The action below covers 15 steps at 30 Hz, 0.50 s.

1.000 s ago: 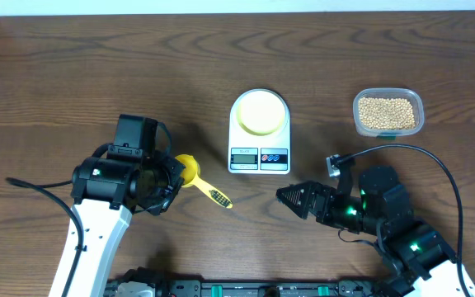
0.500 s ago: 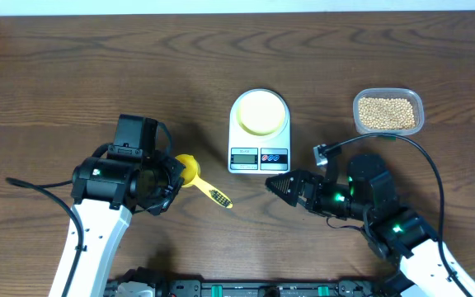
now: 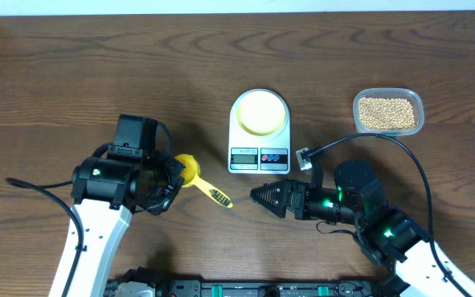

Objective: Scoop item into bowl and weigh 50g on scale
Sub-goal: 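Close the right gripper on the scoop handle near the left gripper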

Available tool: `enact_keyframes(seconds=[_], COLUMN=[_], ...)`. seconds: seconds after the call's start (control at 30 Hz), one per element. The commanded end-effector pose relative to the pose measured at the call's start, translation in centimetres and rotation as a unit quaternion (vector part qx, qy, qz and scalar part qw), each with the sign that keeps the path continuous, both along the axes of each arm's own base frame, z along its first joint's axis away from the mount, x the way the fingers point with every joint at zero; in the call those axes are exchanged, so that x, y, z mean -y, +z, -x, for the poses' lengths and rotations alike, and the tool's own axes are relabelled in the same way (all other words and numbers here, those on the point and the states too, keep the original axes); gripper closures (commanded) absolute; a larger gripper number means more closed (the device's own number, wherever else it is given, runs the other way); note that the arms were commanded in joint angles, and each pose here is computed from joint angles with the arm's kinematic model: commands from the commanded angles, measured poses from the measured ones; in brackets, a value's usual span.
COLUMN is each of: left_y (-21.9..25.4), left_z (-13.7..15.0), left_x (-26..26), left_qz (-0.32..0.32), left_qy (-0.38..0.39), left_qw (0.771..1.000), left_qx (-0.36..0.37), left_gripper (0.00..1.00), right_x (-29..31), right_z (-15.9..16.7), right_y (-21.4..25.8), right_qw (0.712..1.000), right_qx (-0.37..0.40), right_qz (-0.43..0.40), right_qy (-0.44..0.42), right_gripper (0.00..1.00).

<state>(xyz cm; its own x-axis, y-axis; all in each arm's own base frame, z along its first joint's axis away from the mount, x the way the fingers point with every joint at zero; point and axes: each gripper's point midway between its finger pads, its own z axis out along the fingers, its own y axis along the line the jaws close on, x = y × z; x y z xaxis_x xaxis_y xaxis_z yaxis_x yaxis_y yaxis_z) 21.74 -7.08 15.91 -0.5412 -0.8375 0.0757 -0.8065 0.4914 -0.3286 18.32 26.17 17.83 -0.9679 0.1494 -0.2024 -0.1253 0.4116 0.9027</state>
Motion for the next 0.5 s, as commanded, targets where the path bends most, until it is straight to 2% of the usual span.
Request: enact_keyframes(seconds=[0.0, 0.17, 0.47], left_y=[-0.2, -0.2, -0.2], left_z=[0.1, 0.1, 0.1], left_x=[-0.2, -0.2, -0.2], left_qz=[0.001, 0.009, 0.010], left_qy=[0.035, 0.068, 0.073], left_qw=[0.999, 0.997, 0.997], left_qx=[-0.008, -0.016, -0.018], left_gripper=[0.93, 0.93, 0.92], right_x=[-0.3, -1.2, -4.3], right_z=[0.2, 0.2, 0.7], right_y=[-0.1, 0.1, 0.2], right_qw=[1.000, 1.000, 0.999], right_qx=[0.005, 0.019, 0.043], right_qz=[0.003, 0.002, -0.013], right_qy=[0.001, -0.005, 0.012], right_gripper=[0.01, 0.01, 0.01])
